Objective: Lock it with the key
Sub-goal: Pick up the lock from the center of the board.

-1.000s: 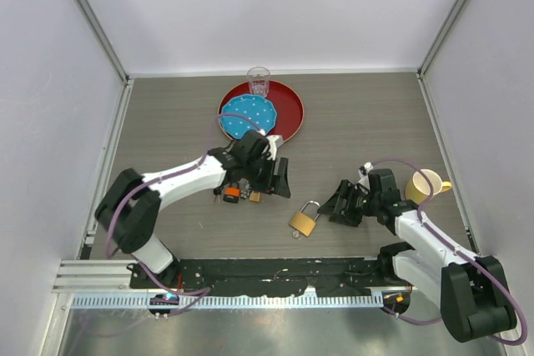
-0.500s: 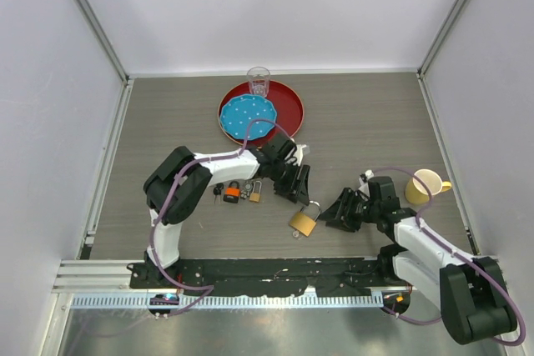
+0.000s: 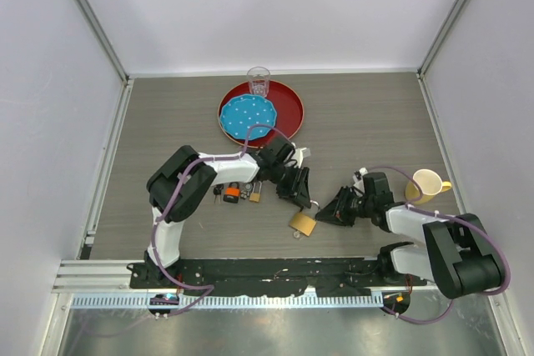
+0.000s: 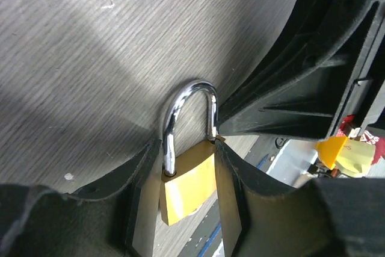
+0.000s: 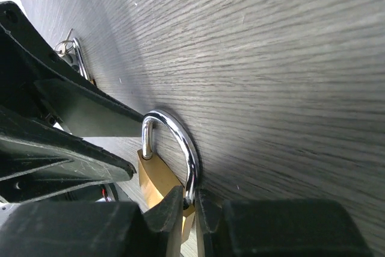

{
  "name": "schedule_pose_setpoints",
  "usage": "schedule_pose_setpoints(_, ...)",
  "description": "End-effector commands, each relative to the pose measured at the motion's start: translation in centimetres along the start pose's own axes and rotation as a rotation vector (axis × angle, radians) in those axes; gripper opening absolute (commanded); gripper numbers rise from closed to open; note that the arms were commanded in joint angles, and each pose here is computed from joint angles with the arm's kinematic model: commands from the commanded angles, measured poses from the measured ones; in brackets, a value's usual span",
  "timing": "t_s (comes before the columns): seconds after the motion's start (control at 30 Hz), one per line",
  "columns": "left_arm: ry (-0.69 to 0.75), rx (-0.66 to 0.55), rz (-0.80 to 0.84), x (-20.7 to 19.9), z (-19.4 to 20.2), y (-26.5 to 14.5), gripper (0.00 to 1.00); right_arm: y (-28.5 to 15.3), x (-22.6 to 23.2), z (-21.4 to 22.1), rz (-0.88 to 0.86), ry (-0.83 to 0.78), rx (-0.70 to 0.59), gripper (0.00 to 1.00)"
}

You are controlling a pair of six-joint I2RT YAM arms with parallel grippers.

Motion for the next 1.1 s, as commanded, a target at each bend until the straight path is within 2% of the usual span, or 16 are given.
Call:
schedule_pose_setpoints(0.0, -0.026, 0.027, 0.059, -0.1, 0.8, 1.0, 0.42, 0.6, 0.0, -1.2, 0.018, -0.027, -0.049, 0.18)
schedule_pose_setpoints(0.13, -0.023, 0.042, 0.087, -0.5, 1.2, 1.6, 0.40, 0.9, -0.2, -1.4, 0.034, -0.033, -0.032, 0.10)
schedule_pose_setpoints(0.43, -0.023, 0.045, 0.124, -1.5, 1.1, 2.6, 0.34, 1.1, -0.3, -1.3, 0.012, -0.016, -0.038, 0.04)
schedule_pose_setpoints(0.63, -0.005, 0.080, 0.132, -2.0, 1.7, 2.9, 0.24, 0.9, 0.5, -1.9, 0.009, -0.041, -0.062, 0.04)
schedule_pose_setpoints(0.73, -0.001, 0.090, 0.121, -2.0, 1.9, 2.8, 0.11, 0.7, 0.9, -2.1, 0.007, -0.057, -0.068, 0.04)
schedule_pose_setpoints(0.77, -0.006, 0.098, 0.112, -1.9, 2.0, 2.7, 0.02, 0.7, 1.0, -2.1, 0.005, -0.060, -0.067, 0.04)
schedule_pose_setpoints(0.8, 0.003, 0.096, 0.111, -2.0, 1.9, 2.6, 0.00, 0.6, 1.2, -2.1, 0.004, -0.066, -0.068, 0.04)
schedule_pose_setpoints(0.93, 0.015, 0.088, 0.067, -2.2, 1.7, 2.1, 0.00, 0.0, 2.4, -2.4, -0.020, -0.101, -0.078, 0.08)
schedule_pose_setpoints(1.07, 0.059, 0.023, 0.015, -3.3, 0.1, 0.6, 0.00, -1.1, 4.2, -2.6, -0.058, -0.143, -0.095, 0.14)
Point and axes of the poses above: each gripper's point midway between its finger pads, its own y axis out along the fingers, its own x axis along the line the jaws close on, z = x × y, the point moved 8 cm from there along -y, back along the fingers, and after that the axes turned 6 degrees about y, right-handed, at the moved point
